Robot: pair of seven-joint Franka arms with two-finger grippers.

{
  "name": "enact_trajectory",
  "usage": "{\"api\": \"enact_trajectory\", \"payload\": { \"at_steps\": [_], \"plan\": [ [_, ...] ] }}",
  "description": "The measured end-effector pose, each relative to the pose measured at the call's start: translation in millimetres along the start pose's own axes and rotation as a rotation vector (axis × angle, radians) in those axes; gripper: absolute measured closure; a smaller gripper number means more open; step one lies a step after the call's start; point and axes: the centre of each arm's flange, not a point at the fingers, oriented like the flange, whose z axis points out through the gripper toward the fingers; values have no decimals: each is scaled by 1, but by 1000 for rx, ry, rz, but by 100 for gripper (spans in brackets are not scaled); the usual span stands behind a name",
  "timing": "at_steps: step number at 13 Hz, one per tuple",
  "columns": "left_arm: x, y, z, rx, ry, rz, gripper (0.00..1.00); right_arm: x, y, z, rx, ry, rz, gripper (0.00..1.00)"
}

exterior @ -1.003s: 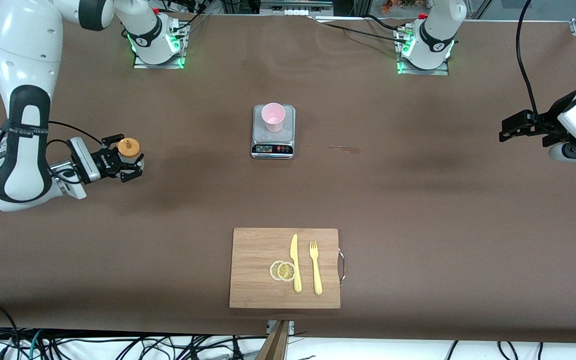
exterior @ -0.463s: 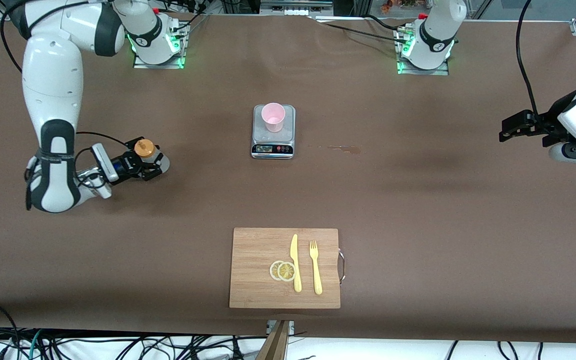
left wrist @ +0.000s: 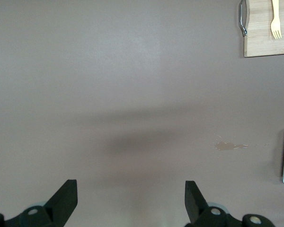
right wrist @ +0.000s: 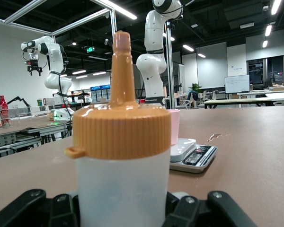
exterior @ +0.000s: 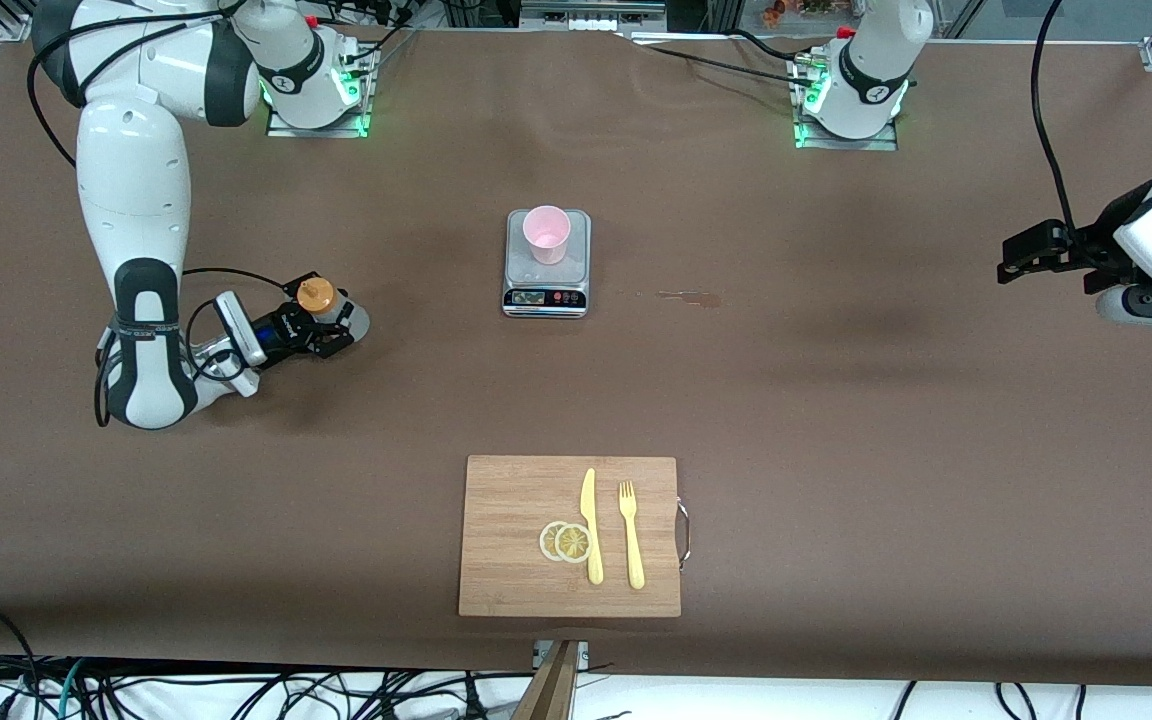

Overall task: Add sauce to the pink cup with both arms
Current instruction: 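Set the bottle upright on the table and open the right gripper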

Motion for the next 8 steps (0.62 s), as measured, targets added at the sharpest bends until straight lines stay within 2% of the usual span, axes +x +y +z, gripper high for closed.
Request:
{"api": "enact_trajectory", "payload": {
  "at_steps": [1, 2, 3, 5, 6, 7, 8],
  "plan": [
    [0, 0, 0, 0, -1, 0, 0, 0, 0, 0, -1, 2, 0, 75],
    [1, 0, 1, 0, -3, 0, 0, 0, -1, -1, -4, 4, 0, 69],
    [2, 0, 3, -1, -6, 0, 0, -1, -3, -4, -11, 3, 1, 59],
    [3, 0, 6, -1, -10, 0, 0, -4, -11, -17, -39, 2, 5, 33],
    [4, 0, 6, -1, -11, 0, 0, -5, -18, -29, -62, 2, 6, 24],
    [4, 0, 6, -1, -11, 0, 0, -4, -26, -42, -91, 1, 4, 10],
    [4, 0, 6, -1, -11, 0, 0, 1, -33, -62, -119, -22, -3, 0]
  ]
}}
